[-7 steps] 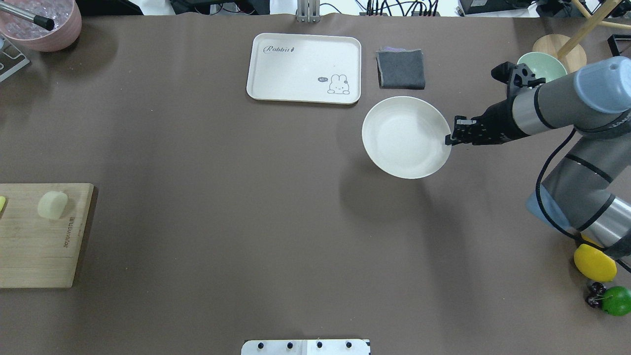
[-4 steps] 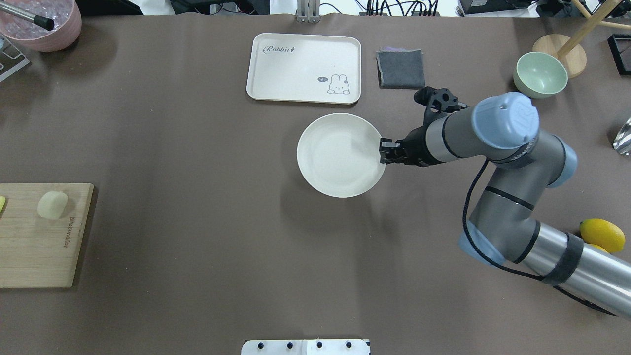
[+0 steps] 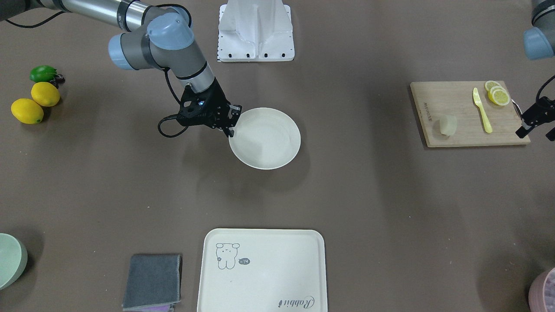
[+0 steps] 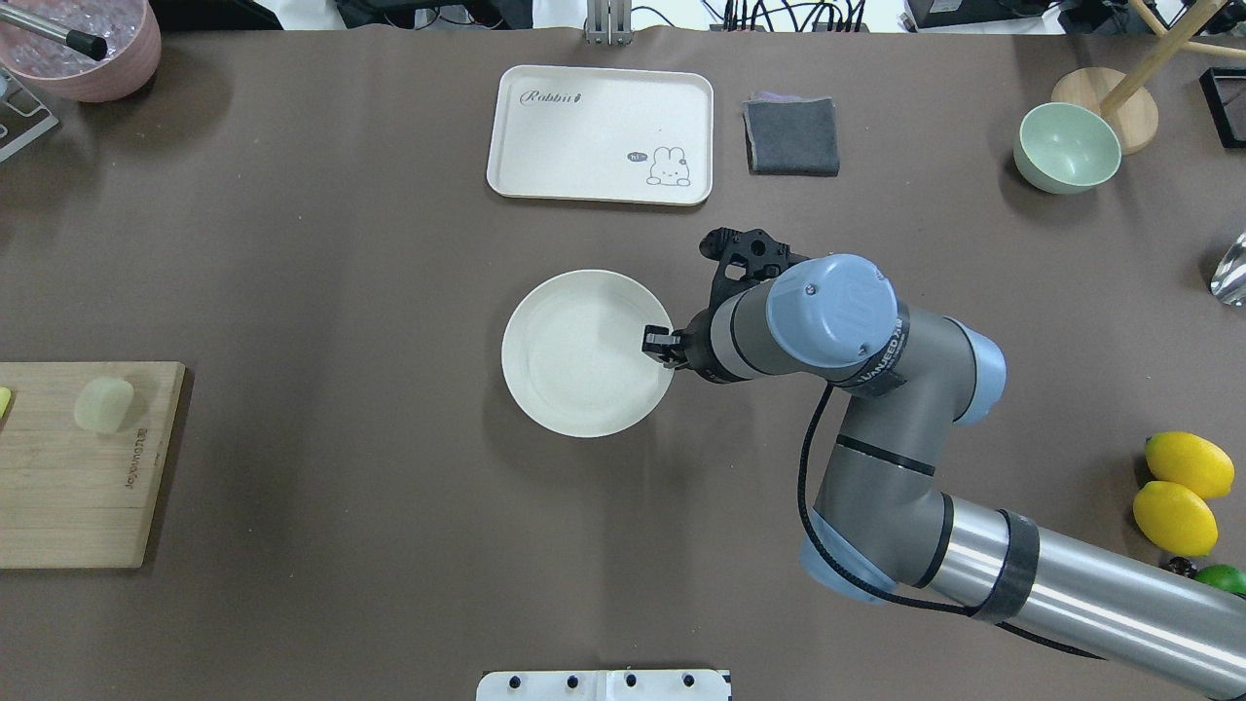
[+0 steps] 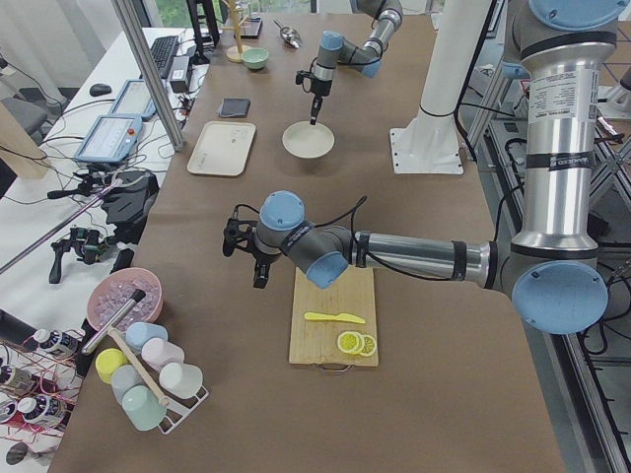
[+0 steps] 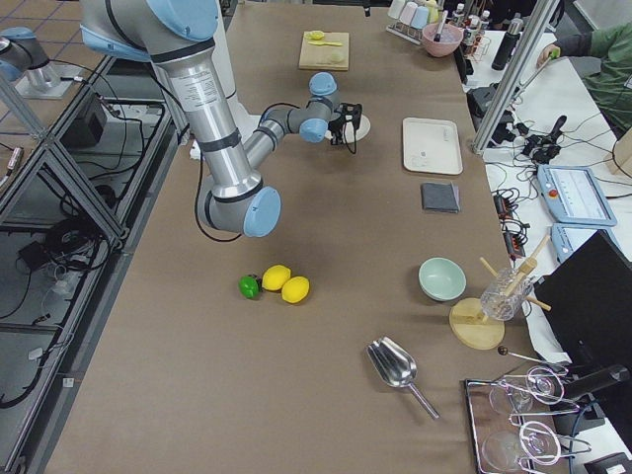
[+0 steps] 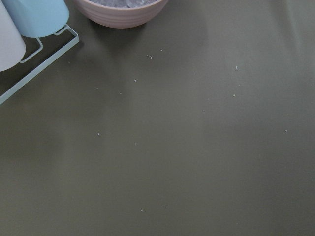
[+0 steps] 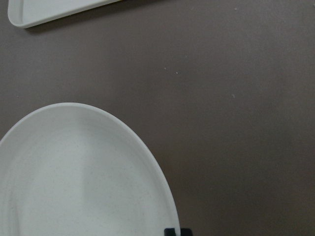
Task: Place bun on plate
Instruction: 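Slide the white plate with the right gripper toward the table center, then open the right gripper off the plate while the left gripper reaches the bun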
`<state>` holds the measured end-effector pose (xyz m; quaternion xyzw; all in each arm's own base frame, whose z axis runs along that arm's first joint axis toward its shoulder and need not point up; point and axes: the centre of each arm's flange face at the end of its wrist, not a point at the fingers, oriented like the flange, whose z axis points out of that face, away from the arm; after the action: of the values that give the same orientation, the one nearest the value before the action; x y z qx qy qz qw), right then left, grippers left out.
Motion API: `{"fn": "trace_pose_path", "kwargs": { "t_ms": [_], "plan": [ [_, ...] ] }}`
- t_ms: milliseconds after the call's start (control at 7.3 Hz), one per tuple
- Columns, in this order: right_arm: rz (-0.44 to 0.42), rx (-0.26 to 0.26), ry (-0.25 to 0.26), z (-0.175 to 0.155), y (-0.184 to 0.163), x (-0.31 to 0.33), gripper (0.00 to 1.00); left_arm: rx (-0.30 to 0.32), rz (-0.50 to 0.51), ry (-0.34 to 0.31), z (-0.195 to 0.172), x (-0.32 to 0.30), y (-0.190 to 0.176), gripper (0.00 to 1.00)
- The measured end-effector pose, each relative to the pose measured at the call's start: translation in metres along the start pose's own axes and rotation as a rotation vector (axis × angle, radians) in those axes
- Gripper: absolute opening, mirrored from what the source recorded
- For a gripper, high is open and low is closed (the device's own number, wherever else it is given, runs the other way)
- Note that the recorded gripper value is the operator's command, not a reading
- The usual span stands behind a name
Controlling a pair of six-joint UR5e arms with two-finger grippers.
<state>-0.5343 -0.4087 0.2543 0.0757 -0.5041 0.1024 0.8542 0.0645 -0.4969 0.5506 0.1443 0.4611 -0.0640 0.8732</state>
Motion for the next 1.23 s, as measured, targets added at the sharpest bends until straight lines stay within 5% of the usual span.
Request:
{"fn": "trace_pose_path", "kwargs": {
  "t_ms": [274, 548, 685, 1233],
  "plan": [
    [-0.005, -0.011, 0.02, 0.016, 0.01, 0.002, 0.04, 0.005, -0.021, 0.012, 0.012, 0.034, 0.013, 0.98],
    [-0.006, -0.016, 0.024, 0.02, 0.014, 0.003, 0.38, -0.003, -0.037, 0.024, 0.019, 0.065, 0.03, 0.98],
    [-0.006, -0.017, 0.024, 0.021, 0.014, 0.003, 0.98, -0.01, -0.039, 0.024, 0.021, 0.074, 0.041, 0.98],
    [-0.007, -0.013, 0.011, 0.013, 0.013, 0.0, 1.0, -0.042, -0.021, -0.039, 0.038, 0.098, 0.11, 0.98]
  ]
}}
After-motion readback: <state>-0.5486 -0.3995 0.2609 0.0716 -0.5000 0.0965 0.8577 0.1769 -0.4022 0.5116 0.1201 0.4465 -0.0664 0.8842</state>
